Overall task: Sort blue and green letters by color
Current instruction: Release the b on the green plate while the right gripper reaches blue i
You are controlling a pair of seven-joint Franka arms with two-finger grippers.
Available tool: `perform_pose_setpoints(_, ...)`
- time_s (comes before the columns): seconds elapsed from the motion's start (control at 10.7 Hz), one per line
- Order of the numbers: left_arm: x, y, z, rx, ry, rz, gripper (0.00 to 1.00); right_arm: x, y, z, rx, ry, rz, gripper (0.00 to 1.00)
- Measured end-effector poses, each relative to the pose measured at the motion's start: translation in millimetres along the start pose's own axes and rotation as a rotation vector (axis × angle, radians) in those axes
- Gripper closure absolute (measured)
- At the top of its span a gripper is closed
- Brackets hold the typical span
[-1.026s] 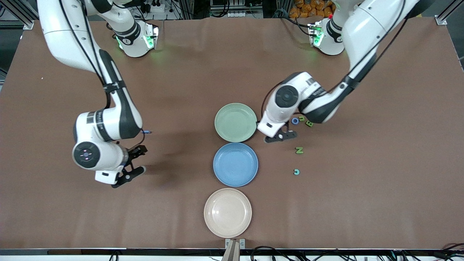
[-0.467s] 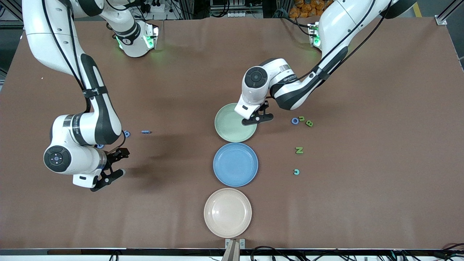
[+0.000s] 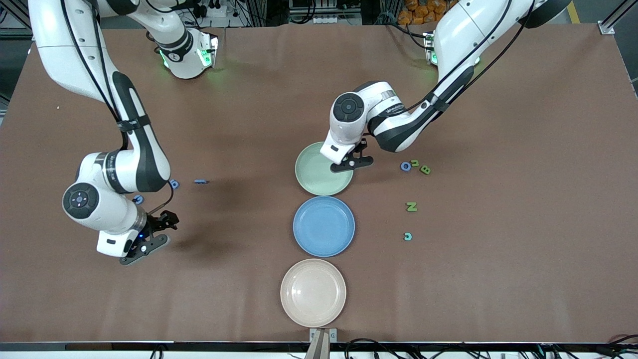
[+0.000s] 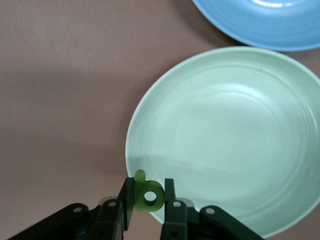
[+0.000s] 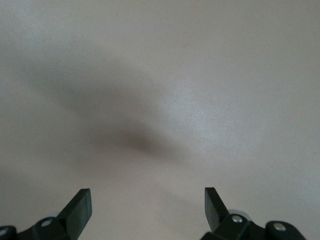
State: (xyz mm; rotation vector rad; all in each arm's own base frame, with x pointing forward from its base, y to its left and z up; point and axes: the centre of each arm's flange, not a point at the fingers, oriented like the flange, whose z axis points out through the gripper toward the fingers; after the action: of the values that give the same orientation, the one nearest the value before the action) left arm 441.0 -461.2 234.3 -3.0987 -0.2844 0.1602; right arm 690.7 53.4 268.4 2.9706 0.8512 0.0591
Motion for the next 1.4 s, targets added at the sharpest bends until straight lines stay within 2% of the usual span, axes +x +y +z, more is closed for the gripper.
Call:
perform_pose_setpoints(0.47,13.0,21.5,16.7,0.013,0.042,-0.035,0.72,-11.5,-11.3,-4.7,0.001,0.011,-0.007,0.0)
perform_pose_setpoints(0.56,15.0,23.2,16.7,0.009,0.043,-0.038,0.67,-11.2,-17.8,-7.0,0.003,0.011,-0.016,0.0)
perform_pose_setpoints(0.65,16.8,23.0,17.0,0.009,0.043,-0.041,0.56,-10.0,-25.9,-9.9,0.005,0.013,-0.028,0.0)
perform_pose_setpoints(1.03,23.3,20.1,16.7,0.009,0.047,-0.054,0.05,-10.4,-58.8,-9.5,0.002,0.032,-0.064,0.0)
perform_pose_setpoints(1.12,25.7,19.0,16.4,0.009,0.048,-0.058,0.0,-15.2,-62.9,-9.2,0.003,0.032,-0.064,0.0)
perform_pose_setpoints(1.21,28.5,17.1,17.1,0.012,0.05,-0.063,0.0,-18.4,-67.5,-11.6,0.005,0.031,-0.069,0.0)
perform_pose_setpoints(1.4,32.1,14.6,18.4,0.015,0.052,-0.069,0.0,-16.9,-95.6,-16.4,0.014,0.018,-0.173,0.0)
